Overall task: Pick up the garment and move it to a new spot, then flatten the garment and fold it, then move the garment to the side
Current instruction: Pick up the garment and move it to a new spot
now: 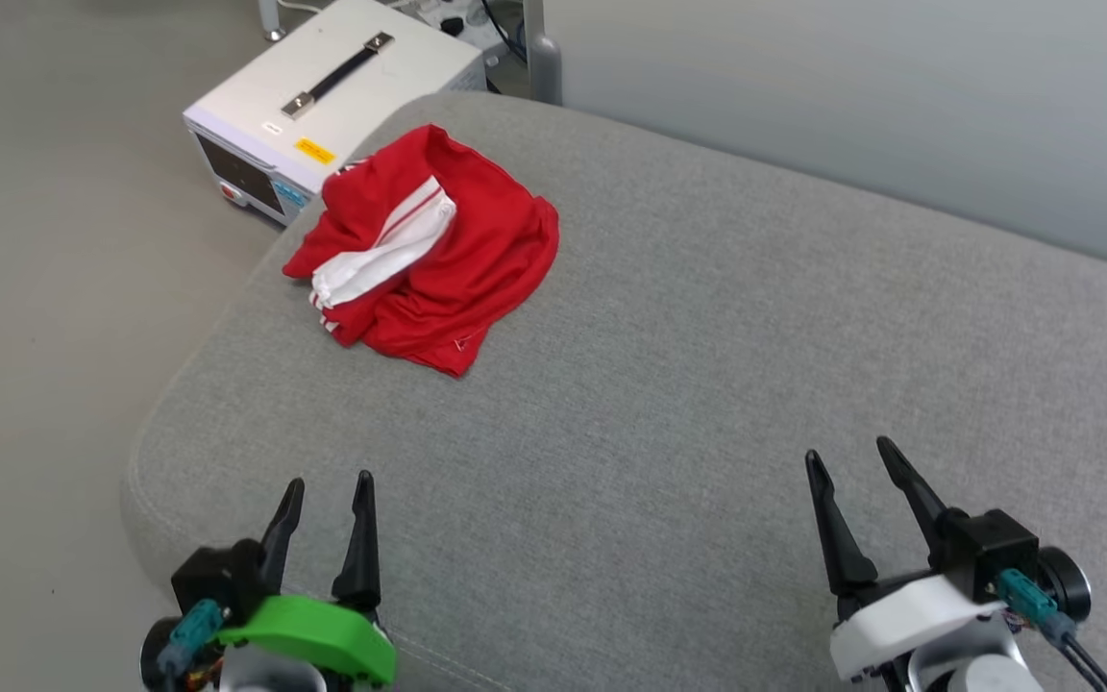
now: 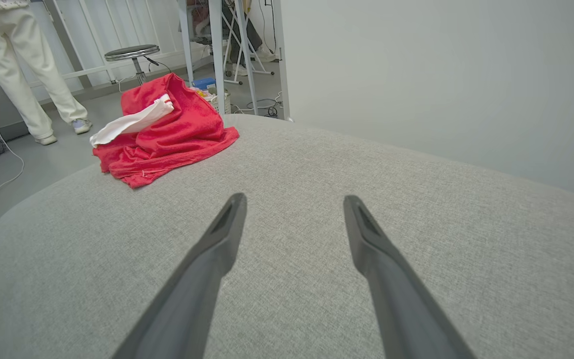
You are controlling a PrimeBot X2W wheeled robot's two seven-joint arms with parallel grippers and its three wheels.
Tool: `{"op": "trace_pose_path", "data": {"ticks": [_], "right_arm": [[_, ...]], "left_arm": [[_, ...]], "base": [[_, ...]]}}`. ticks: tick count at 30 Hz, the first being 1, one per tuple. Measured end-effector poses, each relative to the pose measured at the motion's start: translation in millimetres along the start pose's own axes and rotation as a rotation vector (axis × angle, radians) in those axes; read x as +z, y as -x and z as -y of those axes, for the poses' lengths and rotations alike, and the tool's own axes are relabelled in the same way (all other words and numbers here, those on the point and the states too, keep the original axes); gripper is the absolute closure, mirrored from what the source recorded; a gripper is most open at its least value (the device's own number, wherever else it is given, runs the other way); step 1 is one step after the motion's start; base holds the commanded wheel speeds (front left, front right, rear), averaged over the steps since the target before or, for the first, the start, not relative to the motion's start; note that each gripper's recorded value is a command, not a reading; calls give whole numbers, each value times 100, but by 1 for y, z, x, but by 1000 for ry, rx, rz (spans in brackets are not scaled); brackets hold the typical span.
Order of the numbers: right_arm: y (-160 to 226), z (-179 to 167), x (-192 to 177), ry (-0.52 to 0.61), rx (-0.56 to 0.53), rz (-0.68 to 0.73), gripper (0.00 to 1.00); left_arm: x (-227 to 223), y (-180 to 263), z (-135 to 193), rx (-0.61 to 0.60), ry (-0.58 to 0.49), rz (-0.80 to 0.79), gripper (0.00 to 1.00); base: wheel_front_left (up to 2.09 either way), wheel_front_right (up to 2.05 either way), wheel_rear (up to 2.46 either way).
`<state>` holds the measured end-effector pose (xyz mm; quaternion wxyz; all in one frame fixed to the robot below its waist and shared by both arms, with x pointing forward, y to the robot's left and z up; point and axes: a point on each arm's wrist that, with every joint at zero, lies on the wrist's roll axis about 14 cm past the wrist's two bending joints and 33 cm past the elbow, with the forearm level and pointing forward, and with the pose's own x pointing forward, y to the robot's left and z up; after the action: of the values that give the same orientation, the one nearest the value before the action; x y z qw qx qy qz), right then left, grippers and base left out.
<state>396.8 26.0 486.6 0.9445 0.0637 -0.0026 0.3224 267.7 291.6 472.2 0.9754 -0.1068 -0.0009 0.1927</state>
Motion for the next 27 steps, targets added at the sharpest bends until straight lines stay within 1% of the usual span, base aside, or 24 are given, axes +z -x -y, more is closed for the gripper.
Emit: {"op": "trace_pose_path", "data": {"ticks": [3,6,10,12,15,21,27], "right_arm": [[-8,6,0,4,-4,9,0],[-14,12,-3,3,-9,15,0],[-22,25,-8,7,-21,13,0],[-26,32,-11,9,-27,12,0],[-29,42,-20,-1,-43,-3,0],[-22,61,-40,-17,-93,-48,0],[-16,80,-54,-21,-137,-77,0]], "left_arm": [[-4,-20,5,-32,-37,-28,0],[-4,-52,10,-74,-92,-49,0],[4,-102,18,-147,-197,-91,0],[10,-130,28,-190,-253,-113,0],[10,-161,39,-232,-300,-166,0],[-13,-201,36,-255,-413,-347,0],[-36,-226,31,-236,-456,-474,0]], "base": [[0,0,0],[0,0,0],[0,0,0],[0,0,0],[0,0,0],[0,0,0],[0,0,0]]}}
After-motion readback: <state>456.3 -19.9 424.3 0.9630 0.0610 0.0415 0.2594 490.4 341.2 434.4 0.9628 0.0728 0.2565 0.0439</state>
